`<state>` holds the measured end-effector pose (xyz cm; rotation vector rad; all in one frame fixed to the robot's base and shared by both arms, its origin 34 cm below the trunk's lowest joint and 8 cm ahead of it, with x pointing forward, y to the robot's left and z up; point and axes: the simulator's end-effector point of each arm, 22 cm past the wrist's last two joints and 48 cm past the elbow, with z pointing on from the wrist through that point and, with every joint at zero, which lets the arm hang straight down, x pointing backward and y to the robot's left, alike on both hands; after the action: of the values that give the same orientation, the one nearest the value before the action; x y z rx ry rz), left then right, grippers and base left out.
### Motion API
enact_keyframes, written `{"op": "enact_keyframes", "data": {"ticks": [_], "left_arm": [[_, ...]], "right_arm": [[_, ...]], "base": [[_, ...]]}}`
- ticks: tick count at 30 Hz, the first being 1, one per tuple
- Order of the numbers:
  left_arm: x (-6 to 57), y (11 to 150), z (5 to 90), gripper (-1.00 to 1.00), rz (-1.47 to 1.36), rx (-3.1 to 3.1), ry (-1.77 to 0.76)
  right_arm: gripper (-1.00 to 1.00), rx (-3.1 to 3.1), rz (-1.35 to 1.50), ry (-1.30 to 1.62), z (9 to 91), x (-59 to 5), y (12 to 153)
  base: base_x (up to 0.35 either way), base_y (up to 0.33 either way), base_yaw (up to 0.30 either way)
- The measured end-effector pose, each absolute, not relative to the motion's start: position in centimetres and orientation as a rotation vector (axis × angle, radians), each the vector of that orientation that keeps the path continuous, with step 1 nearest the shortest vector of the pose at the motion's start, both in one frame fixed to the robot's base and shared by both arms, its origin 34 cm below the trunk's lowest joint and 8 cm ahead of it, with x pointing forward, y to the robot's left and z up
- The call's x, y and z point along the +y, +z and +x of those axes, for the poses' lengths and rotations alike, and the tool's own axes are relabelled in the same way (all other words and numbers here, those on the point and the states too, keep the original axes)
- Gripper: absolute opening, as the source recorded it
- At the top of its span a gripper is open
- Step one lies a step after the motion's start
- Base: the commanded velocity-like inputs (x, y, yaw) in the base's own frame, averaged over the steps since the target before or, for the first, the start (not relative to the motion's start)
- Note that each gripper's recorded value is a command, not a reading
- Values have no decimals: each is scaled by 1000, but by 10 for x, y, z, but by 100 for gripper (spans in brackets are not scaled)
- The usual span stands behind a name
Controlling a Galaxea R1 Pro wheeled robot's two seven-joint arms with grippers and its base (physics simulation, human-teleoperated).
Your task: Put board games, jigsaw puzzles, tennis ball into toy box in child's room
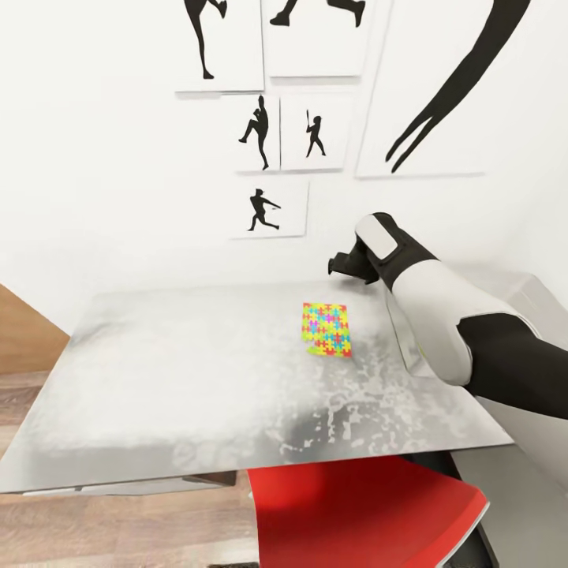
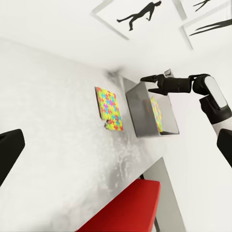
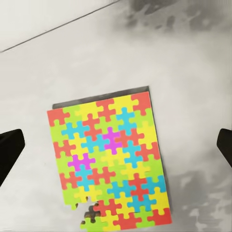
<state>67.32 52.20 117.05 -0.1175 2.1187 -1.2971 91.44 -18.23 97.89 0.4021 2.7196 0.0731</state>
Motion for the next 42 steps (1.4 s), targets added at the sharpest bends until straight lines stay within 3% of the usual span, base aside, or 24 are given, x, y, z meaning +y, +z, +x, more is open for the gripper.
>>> {"op": "enact_keyframes", "data": {"ticks": [42], "left_arm": [[539,1188,683,100,-74,2163,-1195]], "right_arm": [[100,2799,382,78,913,-178,931]], "base": [[0,0,0]]}}
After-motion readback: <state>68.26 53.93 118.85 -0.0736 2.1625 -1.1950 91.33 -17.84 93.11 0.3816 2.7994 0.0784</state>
